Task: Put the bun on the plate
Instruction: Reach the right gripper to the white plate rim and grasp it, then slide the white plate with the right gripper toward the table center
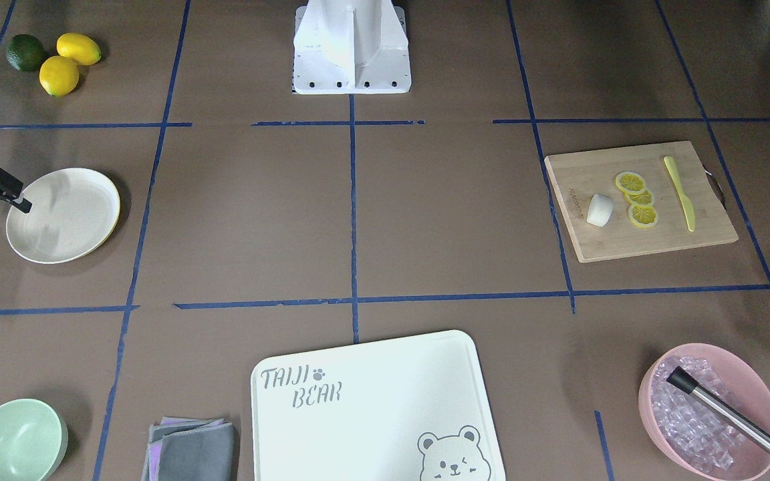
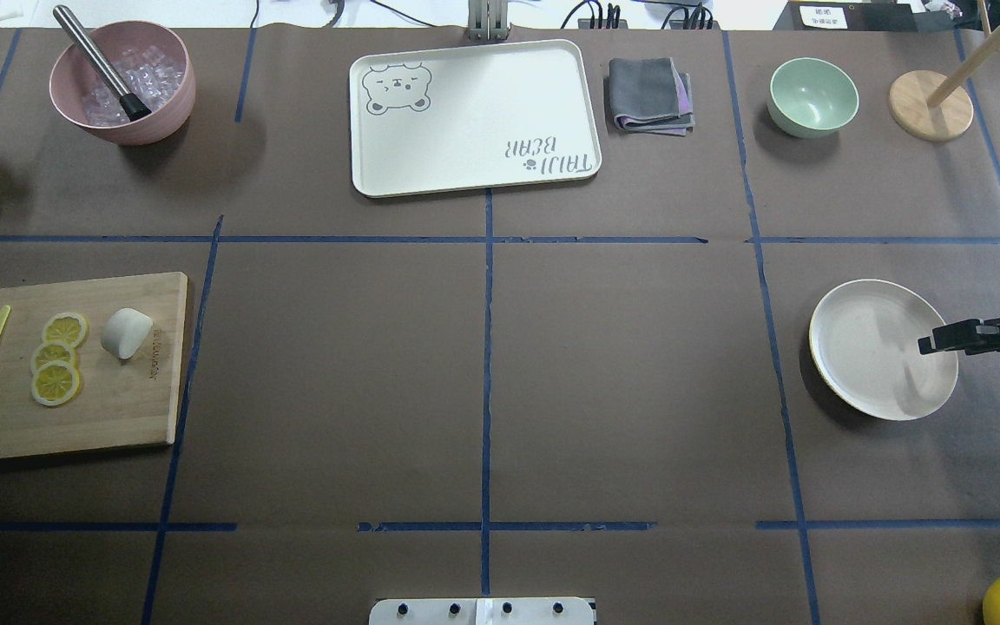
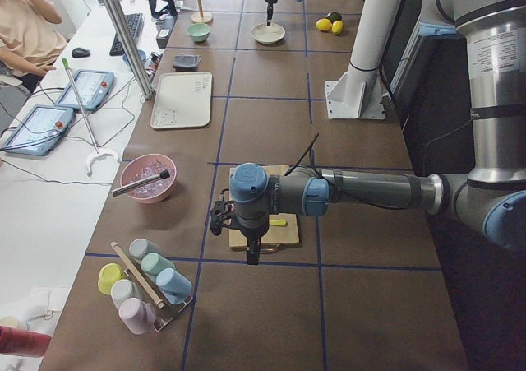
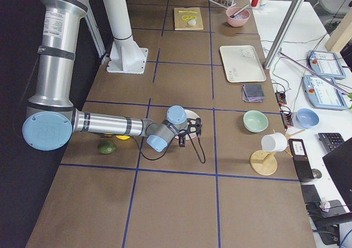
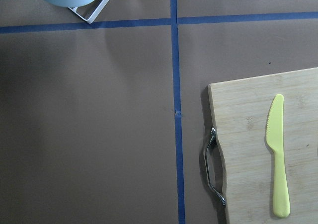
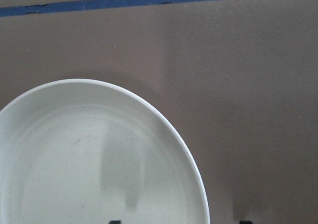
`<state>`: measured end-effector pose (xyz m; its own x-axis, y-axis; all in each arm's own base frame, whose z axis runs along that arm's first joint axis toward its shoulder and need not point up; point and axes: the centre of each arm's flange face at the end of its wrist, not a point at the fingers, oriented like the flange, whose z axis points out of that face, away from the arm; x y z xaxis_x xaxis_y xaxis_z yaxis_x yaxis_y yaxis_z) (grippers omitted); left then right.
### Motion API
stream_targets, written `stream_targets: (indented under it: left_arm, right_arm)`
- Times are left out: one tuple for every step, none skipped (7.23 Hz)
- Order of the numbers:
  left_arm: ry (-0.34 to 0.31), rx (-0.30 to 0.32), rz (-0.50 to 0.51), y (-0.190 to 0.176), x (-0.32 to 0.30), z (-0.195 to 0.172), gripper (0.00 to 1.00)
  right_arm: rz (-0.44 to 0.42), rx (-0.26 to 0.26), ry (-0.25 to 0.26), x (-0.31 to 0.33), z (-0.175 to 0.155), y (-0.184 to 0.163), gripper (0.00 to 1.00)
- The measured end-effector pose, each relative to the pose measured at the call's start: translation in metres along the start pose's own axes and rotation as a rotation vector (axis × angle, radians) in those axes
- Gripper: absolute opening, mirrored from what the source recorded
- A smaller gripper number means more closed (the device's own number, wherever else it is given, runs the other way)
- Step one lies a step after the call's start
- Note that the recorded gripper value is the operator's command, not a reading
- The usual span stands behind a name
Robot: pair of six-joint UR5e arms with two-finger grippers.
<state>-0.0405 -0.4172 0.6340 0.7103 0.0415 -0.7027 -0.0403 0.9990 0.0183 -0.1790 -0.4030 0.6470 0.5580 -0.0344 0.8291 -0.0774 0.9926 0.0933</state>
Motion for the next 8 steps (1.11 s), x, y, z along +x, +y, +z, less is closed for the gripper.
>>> stream_targets:
  left_arm:
    - [0.0, -0.001, 0.0, 0.0, -0.001, 0.001, 1.0]
    - [0.0, -0.002, 0.0, 0.0, -0.001, 0.001, 1.0]
    - [0.0, -0.001, 0.0, 0.0, 0.0, 0.001, 1.0]
    - [0.0, 0.0, 0.002, 0.0, 0.0, 0.001, 1.0]
    - [0.0, 0.002, 0.004, 0.0, 0.001, 0.0, 1.0]
    - [0.0, 0.004, 0.007, -0.001, 0.003, -0.002, 1.0]
    - [0.001, 0.007, 0.009, -0.001, 0.004, -0.003, 1.0]
    - [0.009, 0.008, 0.01, -0.001, 0.005, -0.003, 1.0]
  right_arm:
    - [0.0, -0.004, 0.001, 0.0, 0.002, 0.002, 0.02]
    - [0.0, -0.006, 0.001, 0.001, 0.003, 0.003, 0.0]
    - [-0.002, -0.007, -0.001, 0.0, 0.002, 0.003, 0.0]
    - [-0.009, -0.007, -0.01, -0.004, 0.0, 0.002, 0.0]
    - [-0.024, -0.004, -0.032, -0.016, -0.005, 0.0, 0.0]
    - [-0.05, 0.005, -0.068, -0.038, -0.013, -0.008, 0.0]
    - [-0.077, 0.02, -0.107, -0.067, -0.02, -0.023, 0.0]
    - [-0.074, 0.035, -0.142, -0.108, -0.024, -0.05, 0.0]
